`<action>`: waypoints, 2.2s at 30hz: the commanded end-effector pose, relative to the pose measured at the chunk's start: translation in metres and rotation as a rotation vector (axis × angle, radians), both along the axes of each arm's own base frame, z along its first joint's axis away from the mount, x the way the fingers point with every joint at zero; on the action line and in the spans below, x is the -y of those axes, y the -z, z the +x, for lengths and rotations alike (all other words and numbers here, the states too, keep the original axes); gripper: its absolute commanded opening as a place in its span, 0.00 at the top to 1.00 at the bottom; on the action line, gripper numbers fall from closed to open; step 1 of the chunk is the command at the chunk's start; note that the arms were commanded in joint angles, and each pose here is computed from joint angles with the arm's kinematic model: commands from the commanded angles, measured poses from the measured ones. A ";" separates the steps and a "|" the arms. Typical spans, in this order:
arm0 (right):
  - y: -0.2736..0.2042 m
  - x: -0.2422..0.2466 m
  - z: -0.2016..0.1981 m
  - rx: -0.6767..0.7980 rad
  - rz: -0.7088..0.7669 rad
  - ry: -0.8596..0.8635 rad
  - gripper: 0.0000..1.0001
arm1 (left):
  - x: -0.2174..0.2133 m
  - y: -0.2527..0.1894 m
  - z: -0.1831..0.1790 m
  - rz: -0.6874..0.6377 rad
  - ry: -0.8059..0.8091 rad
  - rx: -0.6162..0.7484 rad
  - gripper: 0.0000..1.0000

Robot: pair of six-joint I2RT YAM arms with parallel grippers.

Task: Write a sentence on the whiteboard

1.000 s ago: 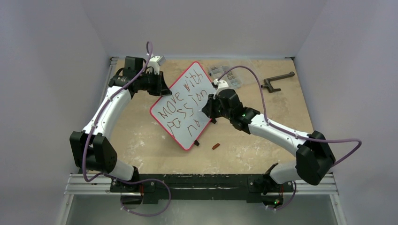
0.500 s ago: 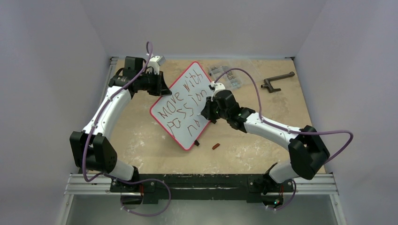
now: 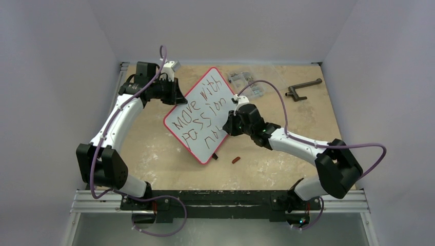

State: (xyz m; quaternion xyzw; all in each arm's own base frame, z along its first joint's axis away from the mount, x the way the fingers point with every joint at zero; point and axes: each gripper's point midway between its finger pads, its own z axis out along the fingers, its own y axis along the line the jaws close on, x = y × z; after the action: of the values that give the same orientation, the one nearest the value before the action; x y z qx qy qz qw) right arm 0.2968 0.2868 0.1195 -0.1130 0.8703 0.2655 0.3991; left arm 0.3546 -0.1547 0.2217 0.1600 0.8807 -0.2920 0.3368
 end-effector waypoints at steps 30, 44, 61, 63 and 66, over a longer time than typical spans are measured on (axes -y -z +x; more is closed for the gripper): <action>-0.039 -0.013 0.046 0.074 0.002 0.029 1.00 | -0.023 0.002 0.013 0.132 -0.047 0.066 1.00; -0.023 -0.003 0.039 0.046 -0.017 0.040 1.00 | -0.023 0.002 0.013 0.132 -0.047 0.067 1.00; -0.003 0.022 0.046 0.032 -0.062 0.072 1.00 | -0.023 0.002 0.013 0.134 -0.046 0.068 1.00; -0.012 0.017 0.052 0.046 -0.057 0.066 1.00 | -0.023 0.001 0.013 0.133 -0.047 0.069 1.00; -0.022 0.011 0.060 0.066 -0.049 0.062 1.00 | -0.022 0.001 0.012 0.133 -0.046 0.071 1.00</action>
State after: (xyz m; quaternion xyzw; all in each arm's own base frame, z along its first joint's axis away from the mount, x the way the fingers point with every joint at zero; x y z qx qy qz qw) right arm 0.3316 0.2598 0.1047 -0.0979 0.8923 0.2120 0.3864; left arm 0.3581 -0.1529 0.2236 0.1577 0.8808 -0.2851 0.3436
